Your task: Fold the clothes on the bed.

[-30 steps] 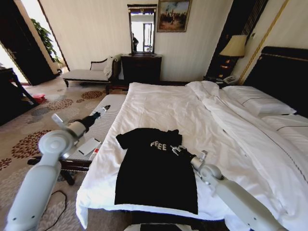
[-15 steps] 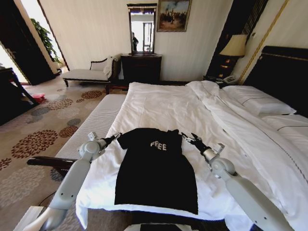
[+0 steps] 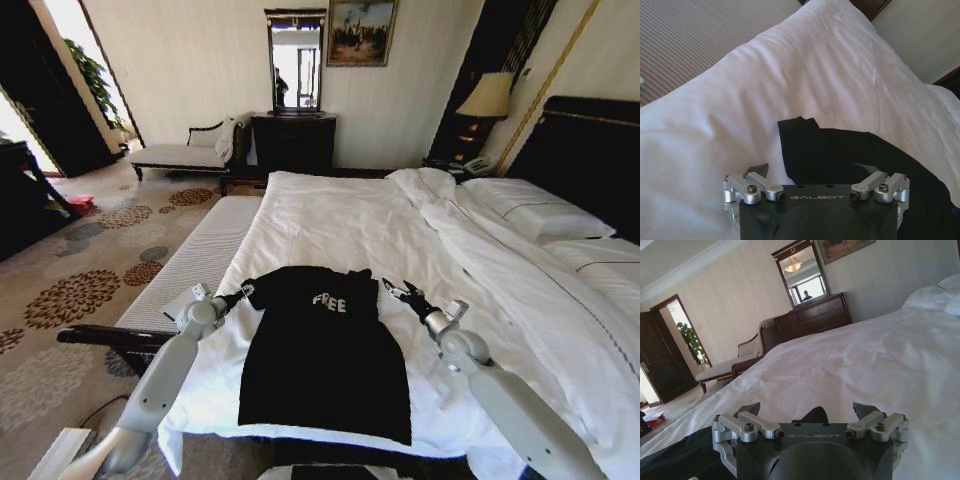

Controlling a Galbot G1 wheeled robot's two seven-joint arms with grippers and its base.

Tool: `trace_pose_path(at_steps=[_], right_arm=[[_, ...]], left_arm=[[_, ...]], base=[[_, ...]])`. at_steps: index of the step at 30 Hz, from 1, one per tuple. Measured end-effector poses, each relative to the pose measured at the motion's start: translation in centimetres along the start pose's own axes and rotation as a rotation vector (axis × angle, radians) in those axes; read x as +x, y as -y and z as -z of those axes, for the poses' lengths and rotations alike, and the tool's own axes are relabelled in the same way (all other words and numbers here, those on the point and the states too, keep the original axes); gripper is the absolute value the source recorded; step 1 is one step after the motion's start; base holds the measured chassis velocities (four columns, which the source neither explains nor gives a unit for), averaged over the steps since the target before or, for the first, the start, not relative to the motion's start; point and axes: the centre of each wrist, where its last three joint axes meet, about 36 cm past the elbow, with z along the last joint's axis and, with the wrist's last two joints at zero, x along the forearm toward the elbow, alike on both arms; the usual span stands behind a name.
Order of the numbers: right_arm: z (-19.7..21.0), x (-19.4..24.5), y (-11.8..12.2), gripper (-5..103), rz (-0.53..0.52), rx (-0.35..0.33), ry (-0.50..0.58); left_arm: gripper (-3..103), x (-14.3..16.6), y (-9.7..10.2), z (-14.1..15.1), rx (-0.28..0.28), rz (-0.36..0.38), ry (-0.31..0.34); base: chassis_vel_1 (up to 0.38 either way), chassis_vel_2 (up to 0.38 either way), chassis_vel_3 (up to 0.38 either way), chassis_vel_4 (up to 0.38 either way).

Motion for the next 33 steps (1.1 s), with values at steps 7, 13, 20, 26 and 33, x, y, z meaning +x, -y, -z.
trace_pose_path(at_steps=[7, 13, 20, 26, 33], right_arm=[[-0.2, 0.0, 0.2, 100, -0.017, -0.001, -0.006], [-0.3, 0.1, 0.5, 100, -0.029, -0.001, -0.009], [-0.5, 0.1, 0.5, 100, -0.042, -0.001, -0.014], [-0.6, 0.1, 0.4, 100, -0.051, -0.003, -0.018], [-0.5, 0.2, 0.4, 100, -0.068, -0.004, -0.020]], left_arm=[[77, -0.6, 0.4, -0.5, -0.002, -0.004, 0.012], [50, -0.4, 0.5, -0.6, -0.003, -0.011, 0.036], [23, 0.1, 0.3, -0.6, 0.001, -0.015, 0.066], [7, 0.2, 0.1, -0.6, 0.001, -0.011, 0.070], [0, 0.6, 0.0, -0.2, 0.010, -0.013, 0.083]], base=[[0.000, 0.000, 0.000, 0.000], [0.000, 0.000, 0.000, 0.000], [0.000, 0.000, 0.000, 0.000], [0.000, 0.000, 0.000, 0.000], [0.000, 0.000, 0.000, 0.000]])
